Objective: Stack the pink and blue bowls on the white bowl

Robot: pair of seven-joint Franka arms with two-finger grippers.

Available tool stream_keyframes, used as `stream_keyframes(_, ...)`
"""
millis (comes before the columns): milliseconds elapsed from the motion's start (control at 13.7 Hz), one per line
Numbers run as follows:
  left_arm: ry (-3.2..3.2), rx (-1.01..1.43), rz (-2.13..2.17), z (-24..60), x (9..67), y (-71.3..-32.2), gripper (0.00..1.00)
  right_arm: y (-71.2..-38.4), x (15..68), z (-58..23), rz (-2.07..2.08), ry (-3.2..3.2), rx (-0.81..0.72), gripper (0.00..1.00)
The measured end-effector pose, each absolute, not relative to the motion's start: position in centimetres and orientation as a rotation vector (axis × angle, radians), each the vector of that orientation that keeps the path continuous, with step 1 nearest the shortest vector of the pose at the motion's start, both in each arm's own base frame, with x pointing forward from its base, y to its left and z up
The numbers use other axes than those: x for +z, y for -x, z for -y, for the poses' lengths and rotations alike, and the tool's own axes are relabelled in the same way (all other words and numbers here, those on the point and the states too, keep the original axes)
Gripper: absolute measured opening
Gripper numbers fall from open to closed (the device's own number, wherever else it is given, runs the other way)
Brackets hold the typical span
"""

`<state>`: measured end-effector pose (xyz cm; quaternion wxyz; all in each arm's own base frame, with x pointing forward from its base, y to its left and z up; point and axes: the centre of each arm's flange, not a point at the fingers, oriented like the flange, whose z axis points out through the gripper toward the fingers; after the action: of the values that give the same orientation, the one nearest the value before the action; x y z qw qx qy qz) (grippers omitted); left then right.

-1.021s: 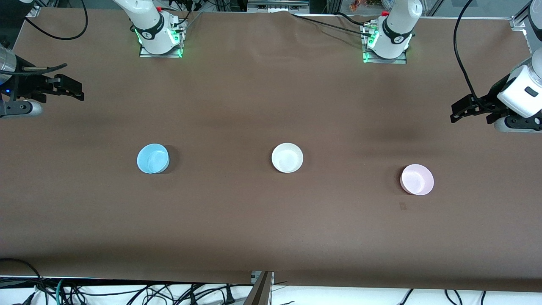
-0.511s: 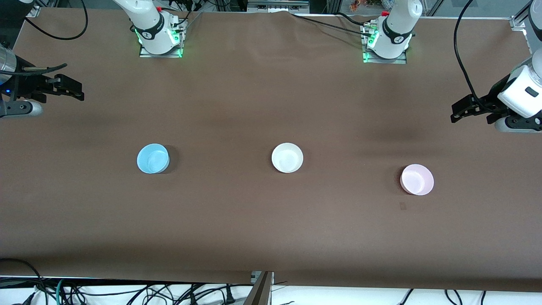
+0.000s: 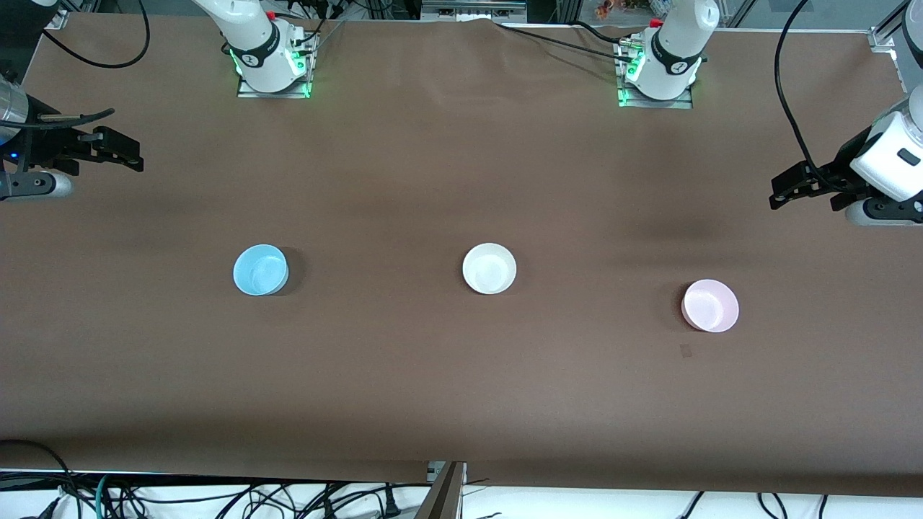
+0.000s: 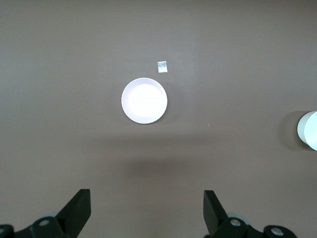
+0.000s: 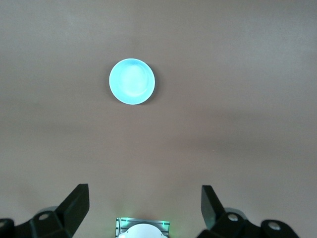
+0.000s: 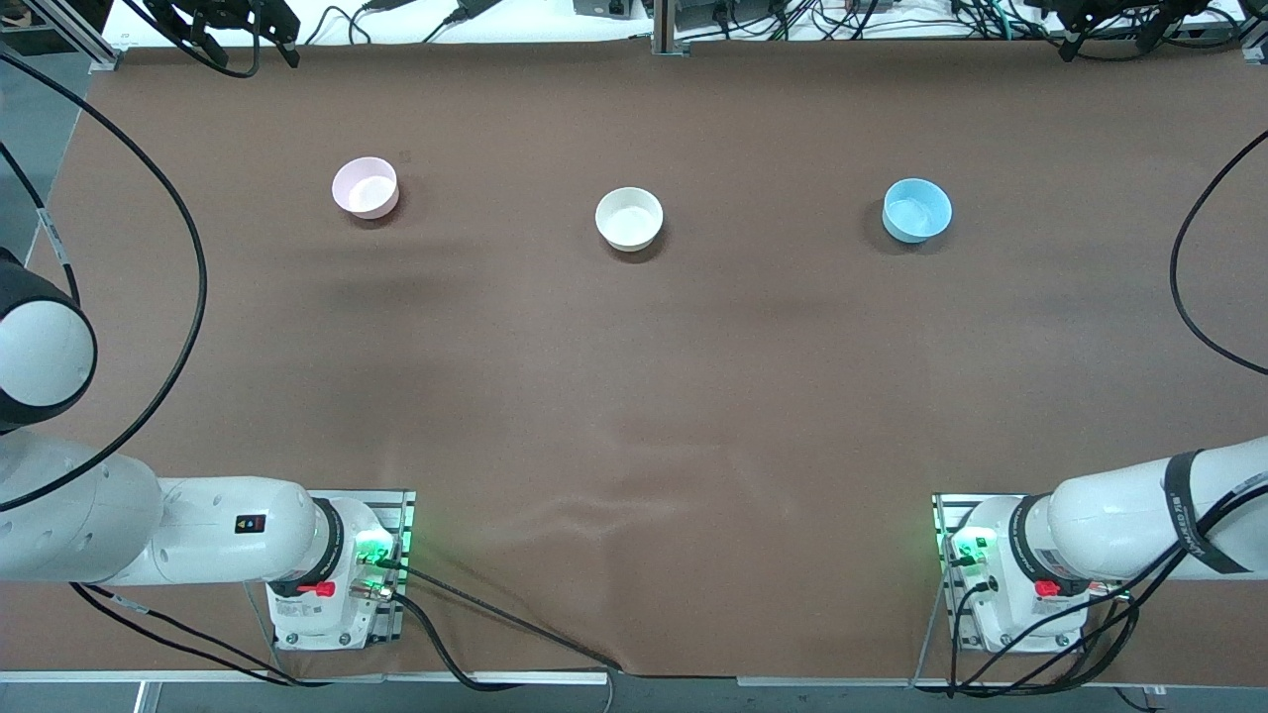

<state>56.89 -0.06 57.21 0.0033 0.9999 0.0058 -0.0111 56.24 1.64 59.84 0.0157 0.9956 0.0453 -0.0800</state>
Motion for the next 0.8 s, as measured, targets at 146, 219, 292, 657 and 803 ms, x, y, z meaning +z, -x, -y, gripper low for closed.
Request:
stream_keyframes(146, -3.135, -0.035, -0.018, 0.1, 57.2, -56.9, 1.00, -56.2, 59.8, -1.6, -0.141, -3.097, -0.249, 1.00)
stream_keyframes(219, -3.135, -0.035, -0.018, 0.1, 57.2, -56.9, 1.00, -56.2, 59.8, -1.6, -0.141, -3.097, -0.249, 1.00)
stream_keyframes(292, -3.135, -0.036, -0.019, 0.0, 57.2, -56.9, 1.00, -56.2, 59.8, -1.6, -0.141, -3.097, -0.249, 1.00)
stream_keyframes(657, -3.134, -0.065, -0.032, -0.4, 56.2, -57.1, 1.00, -56.2, 59.8, -1.6, -0.141, -3.097, -0.249, 1.00)
stream_keyframes(803, -3.133, -0.074, -0.035, -0.6, 55.9, -57.3, 1.00, -56.2, 59.8, -1.6, -0.141, -3.097, -0.249, 1.00)
